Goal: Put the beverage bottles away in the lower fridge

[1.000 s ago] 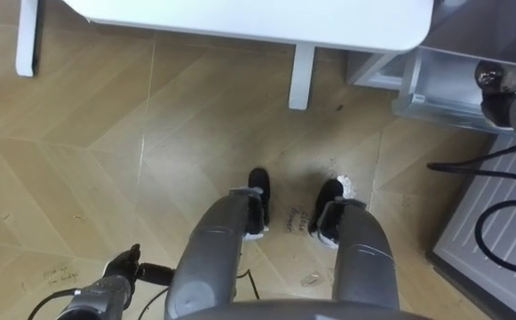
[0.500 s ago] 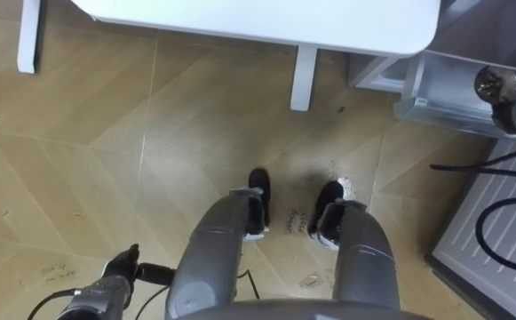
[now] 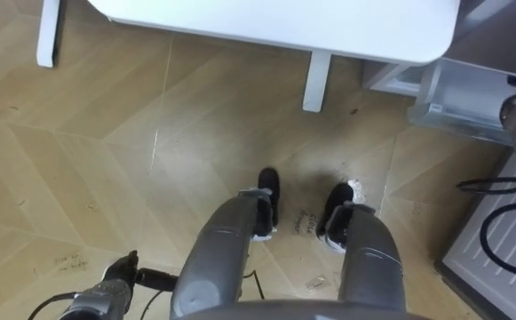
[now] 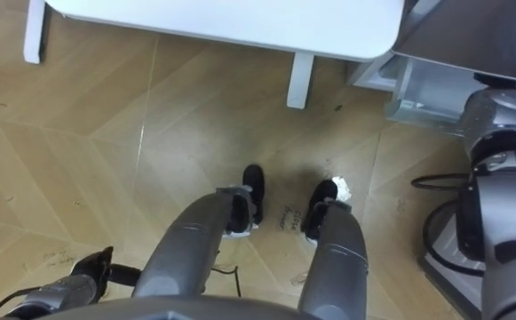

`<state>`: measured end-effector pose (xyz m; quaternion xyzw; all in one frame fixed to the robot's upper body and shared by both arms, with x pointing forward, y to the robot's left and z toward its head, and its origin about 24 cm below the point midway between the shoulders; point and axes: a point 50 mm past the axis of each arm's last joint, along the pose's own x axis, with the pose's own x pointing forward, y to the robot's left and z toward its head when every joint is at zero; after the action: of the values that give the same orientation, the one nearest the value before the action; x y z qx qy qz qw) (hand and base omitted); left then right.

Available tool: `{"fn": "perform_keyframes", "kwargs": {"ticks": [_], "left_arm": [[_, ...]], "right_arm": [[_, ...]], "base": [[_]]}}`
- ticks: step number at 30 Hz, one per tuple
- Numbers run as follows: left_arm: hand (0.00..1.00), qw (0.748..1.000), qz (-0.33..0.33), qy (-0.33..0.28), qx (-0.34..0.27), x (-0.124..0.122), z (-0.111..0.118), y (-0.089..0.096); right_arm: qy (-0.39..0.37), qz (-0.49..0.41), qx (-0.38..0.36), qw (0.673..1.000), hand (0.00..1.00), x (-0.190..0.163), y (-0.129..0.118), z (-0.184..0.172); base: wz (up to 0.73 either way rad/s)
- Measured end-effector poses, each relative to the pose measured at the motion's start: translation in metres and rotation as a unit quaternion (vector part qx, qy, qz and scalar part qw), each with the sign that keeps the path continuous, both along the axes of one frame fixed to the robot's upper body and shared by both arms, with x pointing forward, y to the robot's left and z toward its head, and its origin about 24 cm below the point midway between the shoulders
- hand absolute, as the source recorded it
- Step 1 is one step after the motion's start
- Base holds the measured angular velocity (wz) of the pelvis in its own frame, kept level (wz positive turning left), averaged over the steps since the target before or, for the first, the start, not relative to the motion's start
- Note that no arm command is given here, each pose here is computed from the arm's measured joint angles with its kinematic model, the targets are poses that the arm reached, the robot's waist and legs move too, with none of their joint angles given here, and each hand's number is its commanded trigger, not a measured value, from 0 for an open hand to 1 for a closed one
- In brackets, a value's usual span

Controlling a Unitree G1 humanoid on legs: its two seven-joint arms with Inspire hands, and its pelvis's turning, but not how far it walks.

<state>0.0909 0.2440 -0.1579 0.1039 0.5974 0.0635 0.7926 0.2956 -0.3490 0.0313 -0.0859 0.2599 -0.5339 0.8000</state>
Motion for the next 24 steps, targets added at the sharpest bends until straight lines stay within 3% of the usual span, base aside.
{"fn": "perform_keyframes", "kwargs": {"ticks": [13,19,24], "left_arm": [[0.0,1.0,0.004,-0.002,0.008,0.0021,0.0005,0.0003],[0.0,1.0,0.012,0.009,0.006,-0.0022,-0.0007,-0.0005],[0.0,1.0,0.012,0.007,0.009,-0.0003,0.0001,0.0007]], "right_arm": [[0.042,-0.011,-0.072,0.996,0.0,-0.0049,-0.0043,0.0032],[0.033,-0.022,-0.062,0.997,0.0,-0.0042,-0.004,0.004],[0.006,-0.044,-0.01,0.999,0.0,-0.0049,-0.0029,0.0007]], "base": [[-0.01],[-0.07],[0.04]]}}
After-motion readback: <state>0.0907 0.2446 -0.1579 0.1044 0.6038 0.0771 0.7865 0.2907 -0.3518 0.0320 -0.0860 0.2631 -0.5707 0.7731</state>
